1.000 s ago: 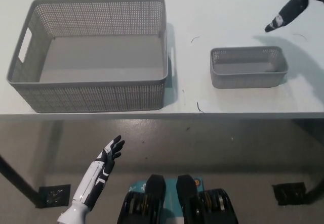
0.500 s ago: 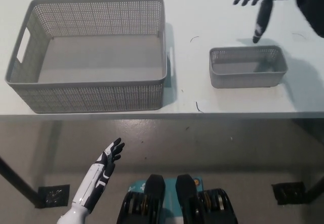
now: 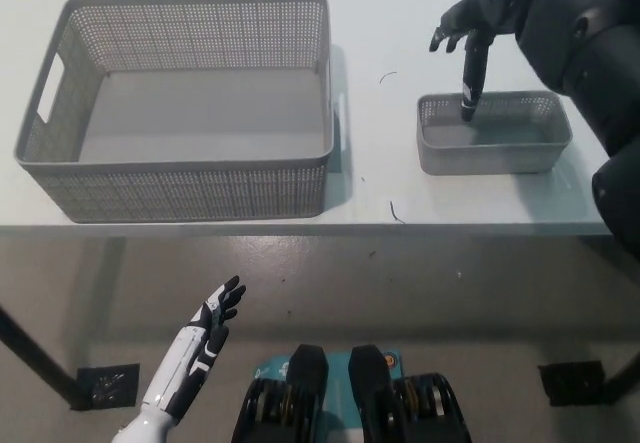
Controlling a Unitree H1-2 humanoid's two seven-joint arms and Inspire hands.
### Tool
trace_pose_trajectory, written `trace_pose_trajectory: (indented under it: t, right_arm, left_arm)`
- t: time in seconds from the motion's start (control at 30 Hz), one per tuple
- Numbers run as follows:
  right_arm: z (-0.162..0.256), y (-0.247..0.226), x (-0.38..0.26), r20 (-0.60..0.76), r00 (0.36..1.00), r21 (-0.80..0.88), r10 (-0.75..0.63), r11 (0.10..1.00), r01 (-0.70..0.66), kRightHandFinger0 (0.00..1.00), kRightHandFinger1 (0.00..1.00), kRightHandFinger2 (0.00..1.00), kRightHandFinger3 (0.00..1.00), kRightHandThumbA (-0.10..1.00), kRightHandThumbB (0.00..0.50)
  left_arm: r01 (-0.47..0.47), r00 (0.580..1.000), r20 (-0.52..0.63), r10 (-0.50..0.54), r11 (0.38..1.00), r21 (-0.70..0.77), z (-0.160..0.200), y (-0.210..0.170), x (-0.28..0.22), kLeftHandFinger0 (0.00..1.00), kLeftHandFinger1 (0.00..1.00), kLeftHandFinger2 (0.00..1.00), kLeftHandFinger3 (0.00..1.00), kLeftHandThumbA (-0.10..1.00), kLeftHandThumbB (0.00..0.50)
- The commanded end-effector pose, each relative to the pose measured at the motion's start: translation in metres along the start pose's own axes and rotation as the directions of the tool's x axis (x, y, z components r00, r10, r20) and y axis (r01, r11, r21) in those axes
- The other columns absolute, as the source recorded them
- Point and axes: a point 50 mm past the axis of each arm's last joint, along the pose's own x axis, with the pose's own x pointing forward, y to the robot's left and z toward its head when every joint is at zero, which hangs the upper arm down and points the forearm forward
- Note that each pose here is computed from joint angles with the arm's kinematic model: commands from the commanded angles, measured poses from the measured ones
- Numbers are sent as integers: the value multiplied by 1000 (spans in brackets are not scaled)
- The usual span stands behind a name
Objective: Use the right hand to pick up a small rectangular container and put it into a bigger container on the left side
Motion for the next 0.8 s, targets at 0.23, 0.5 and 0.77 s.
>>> trace_pose_trajectory:
  t: [0.23,0.5,0.77]
  right_arm:
    - [-23,17,15,-75,996,-13,-52,999,51,1000,1000,1000,1000,1000,403]
    - [-43,43,32,-82,996,51,-23,998,27,1000,1000,1000,1000,1000,429]
    - [-51,70,47,-99,995,22,-9,1000,11,1000,1000,1000,1000,1000,432]
  left_arm:
    - [-4,998,61,2,1000,29,11,5,0,1000,1000,1000,1000,1000,363]
    - [0,997,72,-2,1000,27,12,6,1,1000,1000,1000,1000,1000,367]
    - [-2,997,71,0,1000,24,12,7,1,1000,1000,1000,1000,1000,360]
